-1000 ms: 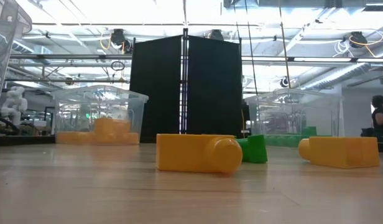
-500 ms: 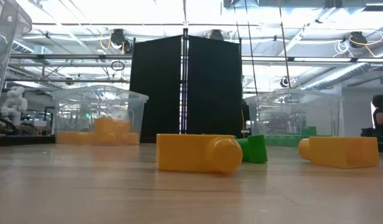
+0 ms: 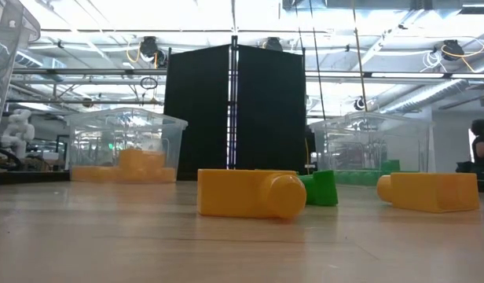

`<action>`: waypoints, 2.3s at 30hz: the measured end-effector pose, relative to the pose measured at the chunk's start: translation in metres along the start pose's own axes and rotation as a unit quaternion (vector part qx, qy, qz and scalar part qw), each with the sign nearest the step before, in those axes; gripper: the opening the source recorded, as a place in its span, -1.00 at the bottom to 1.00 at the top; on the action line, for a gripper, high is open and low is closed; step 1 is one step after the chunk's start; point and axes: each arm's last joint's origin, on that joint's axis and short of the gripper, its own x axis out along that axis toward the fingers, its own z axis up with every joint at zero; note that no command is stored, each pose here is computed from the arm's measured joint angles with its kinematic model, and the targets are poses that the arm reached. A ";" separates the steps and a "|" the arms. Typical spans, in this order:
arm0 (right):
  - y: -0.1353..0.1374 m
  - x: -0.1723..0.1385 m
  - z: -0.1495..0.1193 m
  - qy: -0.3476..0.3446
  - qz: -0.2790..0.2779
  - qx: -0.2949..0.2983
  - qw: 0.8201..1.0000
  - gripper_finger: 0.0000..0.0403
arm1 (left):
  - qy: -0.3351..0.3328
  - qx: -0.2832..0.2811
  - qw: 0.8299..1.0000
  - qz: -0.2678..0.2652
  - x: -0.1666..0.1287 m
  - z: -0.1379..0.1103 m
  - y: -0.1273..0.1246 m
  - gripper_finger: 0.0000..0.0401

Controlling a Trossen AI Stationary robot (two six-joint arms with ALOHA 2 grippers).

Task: Sort blocks
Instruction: Put the red game piece into the bottom transparent bin

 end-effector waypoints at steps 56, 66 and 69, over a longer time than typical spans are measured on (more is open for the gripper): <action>0.001 0.006 -0.026 0.106 0.016 0.063 0.992 0.80 | 0.105 0.088 0.975 0.173 -0.007 -0.004 0.015 -0.75; 0.012 -0.016 -0.025 0.151 0.027 0.076 0.985 0.63 | 0.291 0.129 0.846 0.428 -0.039 -0.055 0.063 -0.75; 0.015 -0.022 -0.024 0.158 0.029 0.074 0.984 0.61 | 0.332 0.065 0.811 0.478 -0.064 -0.064 0.091 -0.75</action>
